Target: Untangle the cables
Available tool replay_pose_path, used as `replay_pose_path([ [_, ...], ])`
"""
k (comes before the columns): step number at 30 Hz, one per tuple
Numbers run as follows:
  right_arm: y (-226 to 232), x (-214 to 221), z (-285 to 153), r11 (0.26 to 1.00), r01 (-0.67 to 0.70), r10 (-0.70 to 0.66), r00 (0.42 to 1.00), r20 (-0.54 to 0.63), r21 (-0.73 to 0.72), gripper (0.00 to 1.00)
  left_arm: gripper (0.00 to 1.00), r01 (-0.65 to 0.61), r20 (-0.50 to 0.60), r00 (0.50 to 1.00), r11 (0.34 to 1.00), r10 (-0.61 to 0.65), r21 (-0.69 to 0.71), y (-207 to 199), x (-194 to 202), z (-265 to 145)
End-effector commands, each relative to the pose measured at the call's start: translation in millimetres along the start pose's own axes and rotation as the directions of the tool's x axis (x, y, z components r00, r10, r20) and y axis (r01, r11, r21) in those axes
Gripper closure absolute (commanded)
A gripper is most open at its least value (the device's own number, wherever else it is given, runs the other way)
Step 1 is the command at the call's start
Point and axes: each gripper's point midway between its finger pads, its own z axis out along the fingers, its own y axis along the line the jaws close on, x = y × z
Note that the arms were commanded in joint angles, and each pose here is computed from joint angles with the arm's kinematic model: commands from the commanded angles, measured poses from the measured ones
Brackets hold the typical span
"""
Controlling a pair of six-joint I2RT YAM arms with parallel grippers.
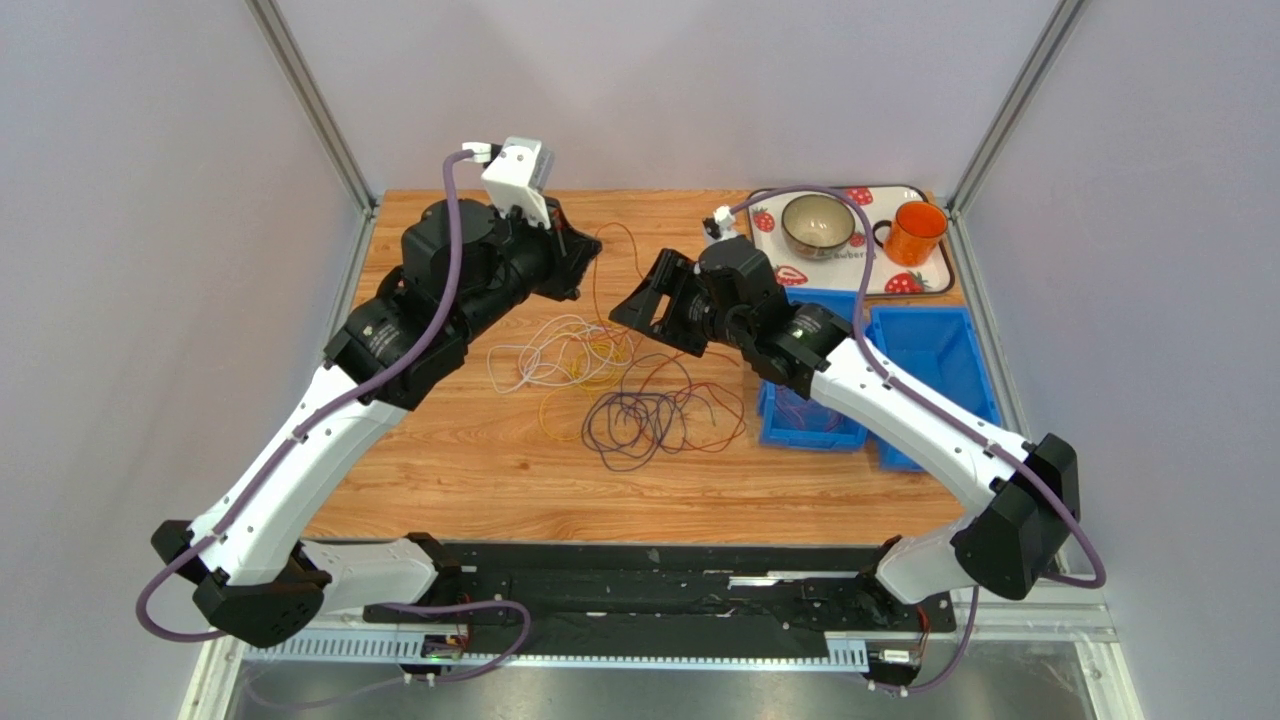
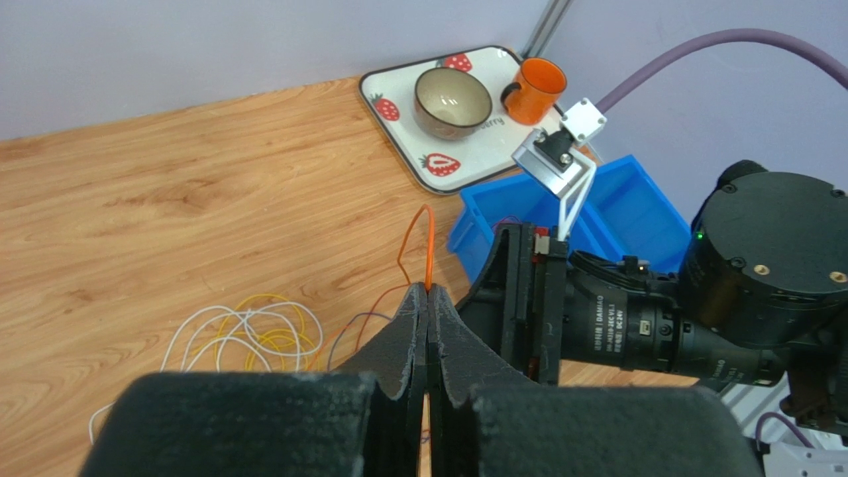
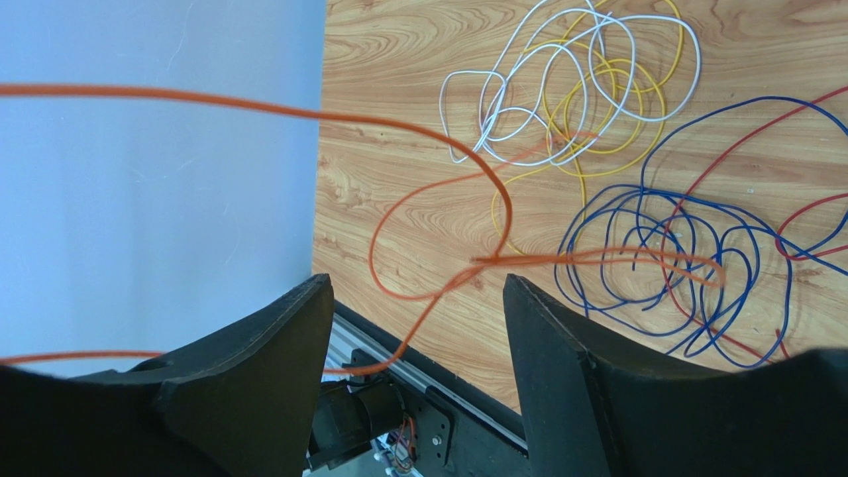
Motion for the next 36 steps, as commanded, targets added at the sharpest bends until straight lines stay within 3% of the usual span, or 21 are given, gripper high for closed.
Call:
replay_pose_path([
  [1,13,-22,2,1.000,-0.026,0.027,0.997,0.074,-0.008,0.36,1.00,0.032,0.053,0.998,0.998,-0.035,0.052,-11,-15,-8],
  [3,12,-21,5,1.000,-0.025,0.025,0.997,0.070,-0.004,0.40,1.00,0.034,0.055,0.998,0.998,-0.037,0.056,-12,-14,-8],
  [6,10,-19,7,1.000,-0.027,0.027,0.998,0.061,0.001,0.61,1.00,0.038,0.051,0.998,0.997,-0.041,0.063,-13,-12,-8],
  [7,9,-17,8,1.000,-0.027,0.026,0.998,0.057,0.007,0.81,1.00,0.038,0.048,0.998,0.997,-0.041,0.062,-13,-11,-7],
  [10,6,-18,6,1.000,-0.020,0.019,0.998,0.065,0.014,1.00,1.00,0.038,0.045,0.998,0.998,-0.040,0.058,-12,-9,-6],
  [14,12,-24,-9,1.000,0.000,0.000,0.996,0.084,-0.001,1.00,1.00,0.034,0.045,0.998,0.999,-0.034,0.014,-3,-6,-7],
  [17,17,-35,-31,1.000,0.017,-0.014,0.993,0.115,-0.020,1.00,0.99,0.043,0.028,0.999,0.991,-0.040,-0.130,23,1,-7],
  [18,15,-40,-37,1.000,0.014,-0.011,0.992,0.128,-0.017,1.00,0.93,0.051,-0.018,0.998,0.981,-0.055,-0.186,33,9,-10],
  [19,20,-47,-50,0.999,0.018,-0.012,0.989,0.150,-0.038,1.00,0.86,0.055,-0.043,0.997,0.968,-0.067,-0.243,44,15,-9],
  [20,21,-52,-58,0.999,0.019,-0.011,0.986,0.164,-0.048,1.00,0.56,0.036,-0.136,0.988,0.959,-0.076,-0.282,53,37,-6],
  [22,24,-68,-82,0.998,0.018,-0.003,0.977,0.211,-0.068,1.00,0.37,0.066,-0.209,0.970,0.963,-0.123,-0.260,50,54,0],
  [23,25,-73,-90,0.997,0.018,-0.001,0.974,0.225,-0.075,1.00,0.20,0.070,-0.227,0.966,0.968,-0.127,-0.242,47,59,2],
  [24,22,-83,-99,0.997,0.012,0.006,0.969,0.249,-0.071,1.00,0.15,0.078,-0.248,0.959,0.970,-0.136,-0.231,46,69,4],
  [32,27,-122,-170,0.997,0.037,-0.010,0.927,0.375,-0.065,1.00,0.10,0.081,-0.279,0.951,0.980,-0.131,-0.184,42,85,-10],
  [36,4,-130,-187,0.998,0.049,-0.061,0.908,0.414,0.039,1.00,0.09,0.073,-0.316,0.940,0.980,-0.130,-0.186,45,100,-19],
])
